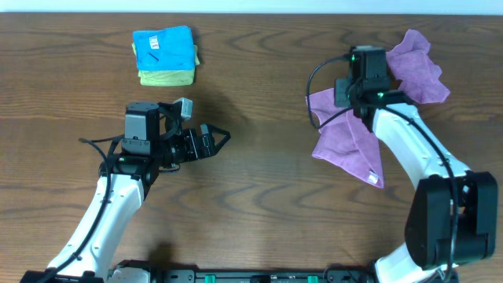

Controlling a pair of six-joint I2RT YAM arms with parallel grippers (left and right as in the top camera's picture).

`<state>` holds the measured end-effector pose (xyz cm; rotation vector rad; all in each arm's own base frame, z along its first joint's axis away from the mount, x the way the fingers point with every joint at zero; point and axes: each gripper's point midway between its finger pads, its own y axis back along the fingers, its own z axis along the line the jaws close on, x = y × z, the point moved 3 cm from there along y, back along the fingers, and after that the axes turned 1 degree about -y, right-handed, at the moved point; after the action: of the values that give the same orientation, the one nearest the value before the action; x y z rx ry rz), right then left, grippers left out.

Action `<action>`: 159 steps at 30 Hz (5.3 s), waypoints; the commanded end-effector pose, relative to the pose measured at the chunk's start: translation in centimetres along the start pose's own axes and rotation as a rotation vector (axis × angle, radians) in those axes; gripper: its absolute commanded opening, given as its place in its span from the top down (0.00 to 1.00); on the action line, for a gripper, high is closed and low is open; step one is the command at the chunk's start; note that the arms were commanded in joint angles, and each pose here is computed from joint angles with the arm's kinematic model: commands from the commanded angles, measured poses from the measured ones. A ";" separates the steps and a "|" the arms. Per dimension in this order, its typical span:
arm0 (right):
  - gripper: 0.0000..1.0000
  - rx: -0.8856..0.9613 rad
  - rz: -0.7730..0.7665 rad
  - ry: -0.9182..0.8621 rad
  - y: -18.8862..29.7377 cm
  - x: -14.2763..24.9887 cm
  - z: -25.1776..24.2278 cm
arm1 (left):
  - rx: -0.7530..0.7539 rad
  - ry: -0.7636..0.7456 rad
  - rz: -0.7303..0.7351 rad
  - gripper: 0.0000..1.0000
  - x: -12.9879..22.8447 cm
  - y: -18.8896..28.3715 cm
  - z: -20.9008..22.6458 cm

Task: Fold the cloth

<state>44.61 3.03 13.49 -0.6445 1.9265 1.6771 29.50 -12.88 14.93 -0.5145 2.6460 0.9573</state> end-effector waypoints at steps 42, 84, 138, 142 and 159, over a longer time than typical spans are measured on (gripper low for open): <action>0.22 -0.113 0.214 -0.048 5.3 3.2 -2.6 | 0.016 -0.060 -0.041 0.04 -1.3 0.2 -1.0; 0.41 -0.251 0.673 0.000 0.6 13.7 5.9 | 0.019 -0.066 -0.046 0.04 -1.5 0.2 -1.0; 0.73 -0.892 0.610 0.261 7.4 12.7 20.0 | -0.003 -0.084 -0.057 0.04 -1.6 0.2 -0.7; 0.65 -0.774 0.647 0.255 6.7 13.3 18.3 | -0.003 -0.084 -0.057 0.04 -1.6 0.2 -0.7; 0.53 -0.671 0.545 0.135 13.1 9.1 10.5 | -0.046 0.062 0.023 0.04 -0.4 0.6 -0.5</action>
<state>29.93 15.76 14.71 -0.4602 1.7205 2.7804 29.10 -12.52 14.47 -0.5253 2.6867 1.0241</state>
